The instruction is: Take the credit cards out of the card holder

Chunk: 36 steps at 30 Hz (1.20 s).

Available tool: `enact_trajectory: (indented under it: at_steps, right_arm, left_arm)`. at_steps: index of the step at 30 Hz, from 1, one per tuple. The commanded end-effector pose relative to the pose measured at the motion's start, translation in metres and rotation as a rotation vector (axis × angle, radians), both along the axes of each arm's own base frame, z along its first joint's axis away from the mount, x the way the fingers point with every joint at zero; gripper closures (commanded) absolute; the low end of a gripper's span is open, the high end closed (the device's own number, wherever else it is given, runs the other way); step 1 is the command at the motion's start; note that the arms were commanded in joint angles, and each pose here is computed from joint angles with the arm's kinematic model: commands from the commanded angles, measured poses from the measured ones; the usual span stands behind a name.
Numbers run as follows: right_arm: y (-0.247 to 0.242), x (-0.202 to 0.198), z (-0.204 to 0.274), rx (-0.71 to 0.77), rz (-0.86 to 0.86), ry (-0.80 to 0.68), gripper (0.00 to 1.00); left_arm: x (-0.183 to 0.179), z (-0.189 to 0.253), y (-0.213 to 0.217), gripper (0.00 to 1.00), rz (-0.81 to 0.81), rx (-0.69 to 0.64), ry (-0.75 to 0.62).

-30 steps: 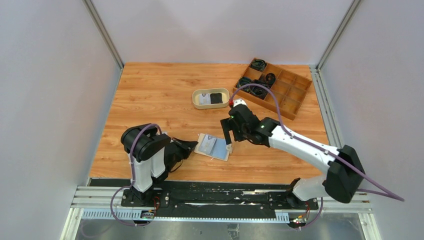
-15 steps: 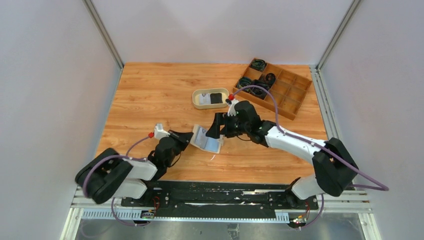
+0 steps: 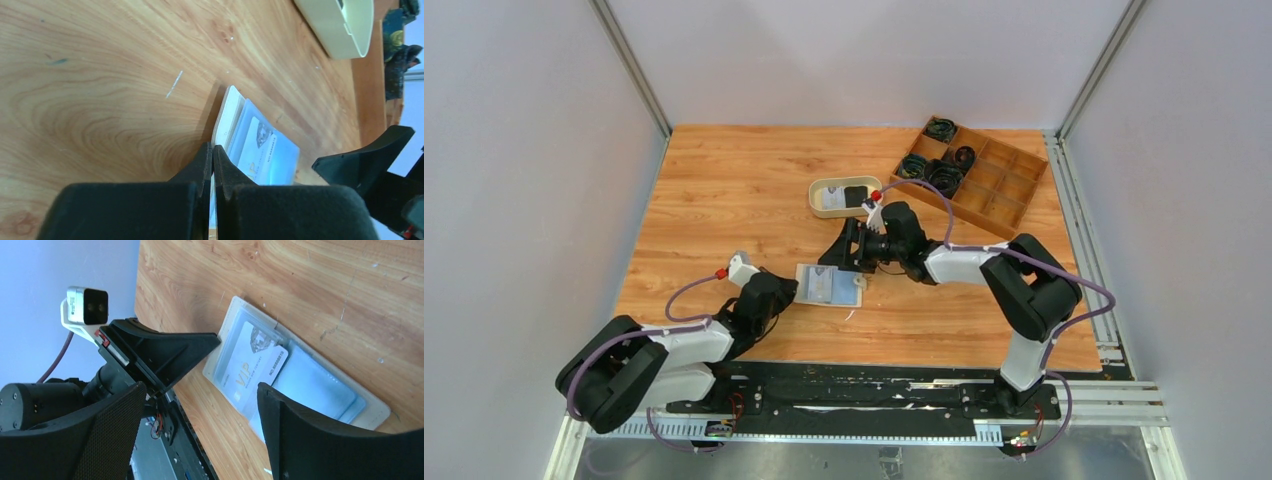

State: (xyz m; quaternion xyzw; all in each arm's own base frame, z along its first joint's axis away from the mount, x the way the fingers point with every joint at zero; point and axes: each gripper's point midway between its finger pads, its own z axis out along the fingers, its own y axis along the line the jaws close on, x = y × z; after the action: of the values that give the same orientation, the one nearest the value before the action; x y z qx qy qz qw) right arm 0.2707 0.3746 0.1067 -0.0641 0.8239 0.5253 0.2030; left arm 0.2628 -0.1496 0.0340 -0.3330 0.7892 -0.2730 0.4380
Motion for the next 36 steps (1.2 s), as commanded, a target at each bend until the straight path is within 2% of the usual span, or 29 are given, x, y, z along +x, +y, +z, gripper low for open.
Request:
enact_trajectory:
  at_steps: [1, 5, 8, 12, 19, 36]
  right_arm:
    - [0.009, 0.012, 0.01, 0.017, -0.01, 0.002, 0.16]
    - [-0.006, 0.01, -0.014, -0.142, -0.044, 0.032, 0.16]
    - [-0.011, 0.004, -0.032, -0.184, -0.032, 0.07, 0.16]
    - [-0.005, -0.007, -0.045, -0.181, 0.011, 0.09, 0.16]
    - [0.022, -0.022, -0.034, -0.113, 0.128, 0.042, 0.18]
    - [0.034, -0.029, -0.063, -0.13, 0.136, 0.164, 0.21]
  left_arm:
    - [-0.008, -0.018, 0.018, 1.0, 0.021, 0.118, 0.047]
    - [-0.013, -0.024, 0.026, 1.0, 0.028, 0.159, 0.063]
    - [-0.019, -0.03, 0.031, 1.0, 0.031, 0.171, 0.076]
    - [-0.025, -0.038, 0.036, 1.0, 0.025, 0.19, 0.094]
    - [-0.036, -0.052, 0.044, 1.0, 0.031, 0.214, 0.131]
    - [-0.038, -0.055, 0.046, 1.0, 0.028, 0.227, 0.136]
